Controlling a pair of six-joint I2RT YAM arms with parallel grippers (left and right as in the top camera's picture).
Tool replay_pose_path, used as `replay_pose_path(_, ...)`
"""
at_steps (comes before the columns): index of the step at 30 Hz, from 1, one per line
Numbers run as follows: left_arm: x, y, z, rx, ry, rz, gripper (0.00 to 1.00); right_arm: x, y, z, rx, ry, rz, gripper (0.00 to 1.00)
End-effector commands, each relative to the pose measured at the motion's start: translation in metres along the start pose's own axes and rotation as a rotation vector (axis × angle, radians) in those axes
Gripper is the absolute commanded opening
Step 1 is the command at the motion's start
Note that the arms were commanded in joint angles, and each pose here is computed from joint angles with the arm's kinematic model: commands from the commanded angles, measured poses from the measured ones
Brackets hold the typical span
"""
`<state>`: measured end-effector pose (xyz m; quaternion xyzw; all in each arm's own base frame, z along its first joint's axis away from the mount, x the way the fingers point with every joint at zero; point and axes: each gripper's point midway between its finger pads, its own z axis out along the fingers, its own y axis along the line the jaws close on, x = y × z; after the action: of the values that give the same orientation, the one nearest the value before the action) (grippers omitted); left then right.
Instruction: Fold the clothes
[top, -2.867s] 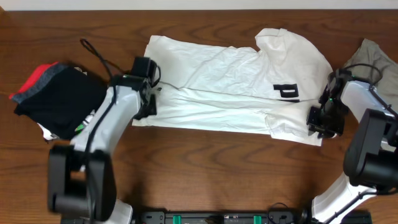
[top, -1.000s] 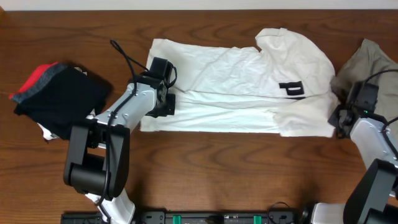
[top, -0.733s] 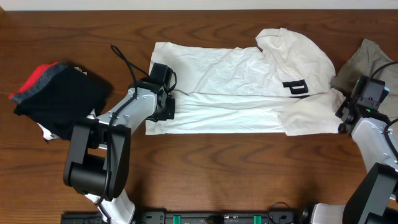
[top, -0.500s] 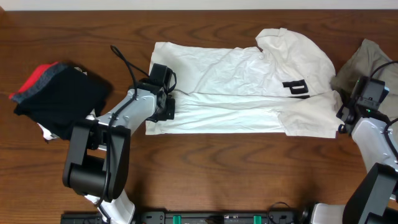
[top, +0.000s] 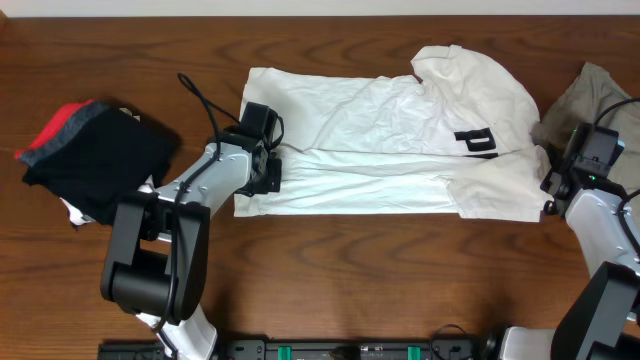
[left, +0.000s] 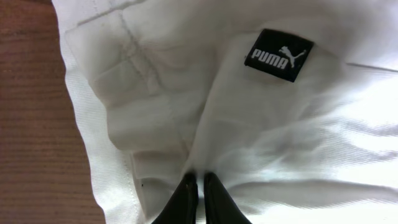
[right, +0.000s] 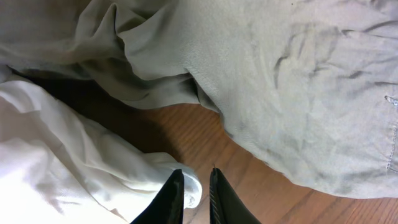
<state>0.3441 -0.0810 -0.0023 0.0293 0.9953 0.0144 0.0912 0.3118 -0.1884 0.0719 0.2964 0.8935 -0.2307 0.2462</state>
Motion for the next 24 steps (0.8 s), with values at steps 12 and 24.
replay_pose_path(12,0.019,0.081,0.013,-0.171,0.070,-0.152,0.09,0.021,0.008,-0.006,-0.078,0.099,-0.041,0.38)
replay_pose_path(24,0.017,0.099,0.014,-0.170,0.062,-0.213,0.09,0.069,0.061,-0.030,-0.430,0.316,-0.082,0.43)
